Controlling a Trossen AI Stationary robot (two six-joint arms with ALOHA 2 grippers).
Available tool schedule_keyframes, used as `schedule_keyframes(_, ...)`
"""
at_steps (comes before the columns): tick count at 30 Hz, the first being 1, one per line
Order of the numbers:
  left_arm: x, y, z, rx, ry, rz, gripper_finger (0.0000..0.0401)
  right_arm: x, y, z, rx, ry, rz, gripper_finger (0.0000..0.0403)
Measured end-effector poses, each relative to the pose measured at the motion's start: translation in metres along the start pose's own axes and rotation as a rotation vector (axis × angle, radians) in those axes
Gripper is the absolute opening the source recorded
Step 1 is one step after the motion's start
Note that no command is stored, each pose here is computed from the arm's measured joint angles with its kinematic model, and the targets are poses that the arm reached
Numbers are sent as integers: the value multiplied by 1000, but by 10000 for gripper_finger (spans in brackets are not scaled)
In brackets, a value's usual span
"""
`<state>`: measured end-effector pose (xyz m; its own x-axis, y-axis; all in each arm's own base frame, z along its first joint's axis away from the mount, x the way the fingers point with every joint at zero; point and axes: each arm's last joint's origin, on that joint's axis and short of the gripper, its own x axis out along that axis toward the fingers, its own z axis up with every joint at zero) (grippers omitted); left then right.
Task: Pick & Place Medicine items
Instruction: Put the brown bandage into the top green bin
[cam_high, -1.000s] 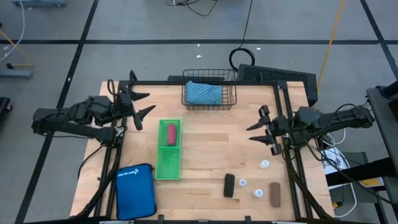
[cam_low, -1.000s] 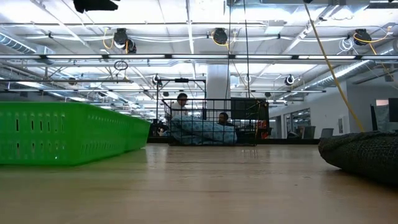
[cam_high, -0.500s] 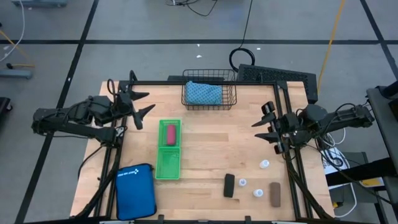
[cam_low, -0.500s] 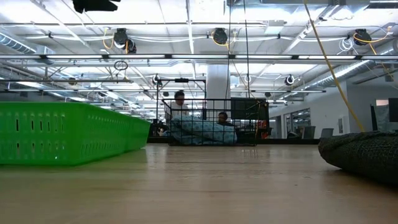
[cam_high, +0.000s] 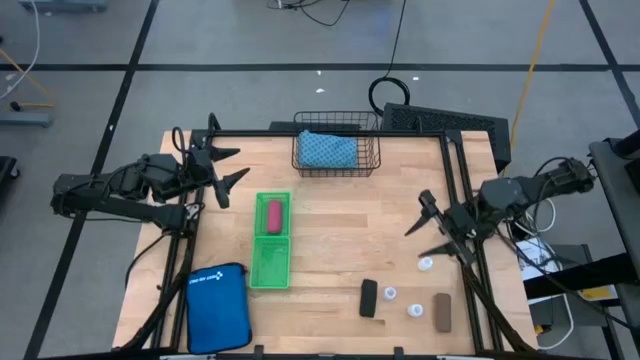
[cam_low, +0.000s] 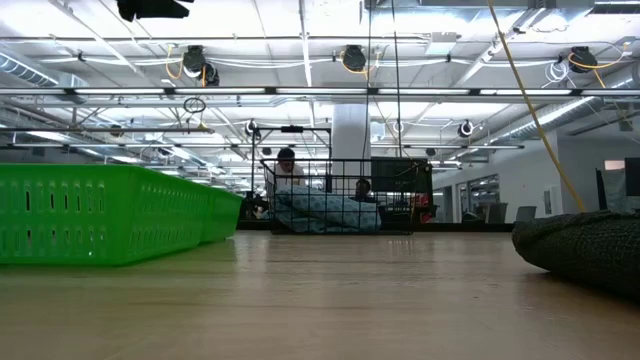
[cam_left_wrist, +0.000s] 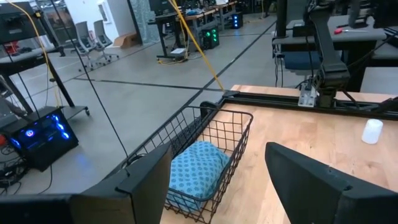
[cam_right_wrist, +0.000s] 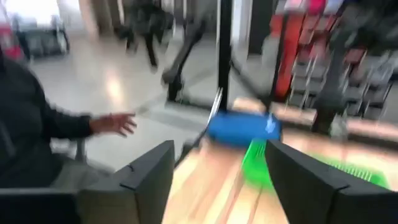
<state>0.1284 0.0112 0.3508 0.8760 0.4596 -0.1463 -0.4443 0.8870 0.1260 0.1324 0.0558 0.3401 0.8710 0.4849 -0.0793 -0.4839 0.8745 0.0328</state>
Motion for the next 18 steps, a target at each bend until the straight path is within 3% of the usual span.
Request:
schedule_keyframes(5,0,0,0,0,0,0,269,-3,20,-1,50,374,-29,271)
schedule_keyframes(11,0,0,0,0,0,0,269,-12,37,-36,112,828,-193,257)
schedule_keyframes(15,0,0,0,0,0,0,269,-14,43,-66,145,1024,-282,248)
schedule_keyframes(18,0,0,0,0,0,0,269,-15,49,-85,207,1127,-235,245)
